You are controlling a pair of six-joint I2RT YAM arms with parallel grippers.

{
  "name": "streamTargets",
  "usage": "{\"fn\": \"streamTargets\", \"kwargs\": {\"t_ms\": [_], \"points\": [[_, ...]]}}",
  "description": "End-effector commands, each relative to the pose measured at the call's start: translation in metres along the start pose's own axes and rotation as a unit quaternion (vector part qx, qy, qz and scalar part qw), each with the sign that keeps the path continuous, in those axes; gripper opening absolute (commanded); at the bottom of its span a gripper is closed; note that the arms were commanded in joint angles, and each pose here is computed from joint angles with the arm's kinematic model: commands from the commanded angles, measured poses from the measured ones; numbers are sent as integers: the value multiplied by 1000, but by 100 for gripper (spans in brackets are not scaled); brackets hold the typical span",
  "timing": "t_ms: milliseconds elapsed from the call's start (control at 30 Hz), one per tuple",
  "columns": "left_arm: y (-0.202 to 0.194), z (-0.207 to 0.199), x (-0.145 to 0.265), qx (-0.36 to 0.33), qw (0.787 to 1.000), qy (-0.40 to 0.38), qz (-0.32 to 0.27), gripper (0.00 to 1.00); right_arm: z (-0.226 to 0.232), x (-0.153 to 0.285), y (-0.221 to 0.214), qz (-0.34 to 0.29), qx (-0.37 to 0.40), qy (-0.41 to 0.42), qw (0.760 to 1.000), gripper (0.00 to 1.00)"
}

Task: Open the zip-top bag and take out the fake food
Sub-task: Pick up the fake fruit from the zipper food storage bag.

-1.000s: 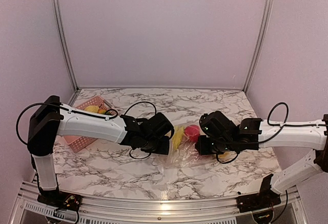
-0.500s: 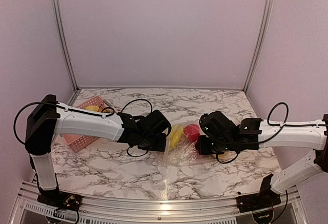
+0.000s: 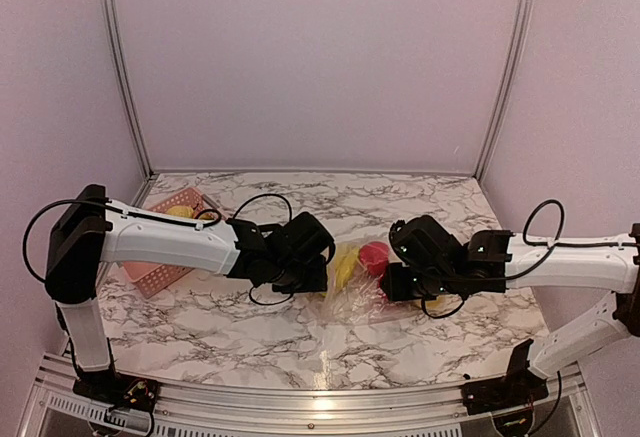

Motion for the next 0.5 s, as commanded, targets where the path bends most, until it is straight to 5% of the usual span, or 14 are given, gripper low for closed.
{"fn": "streamTargets", "kwargs": {"t_ms": [0,467], "points": [[0,-1,-8,4,1000,29,-2,50,8,7,4,-9,9,24,1000,34],[-16,34,-9,24,997,73,13,43,8,8,2,-11,6,35,999,34]]}}
Point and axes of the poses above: each gripper's point midway between its finger pads, its own x axis back along the fingers, its own z axis along the line the jaws close on, y = z × x, the point moved 2 cm from there along x, back along the fingers, and after that the axes turned 12 degrees about -x, right-handed, at the moved point
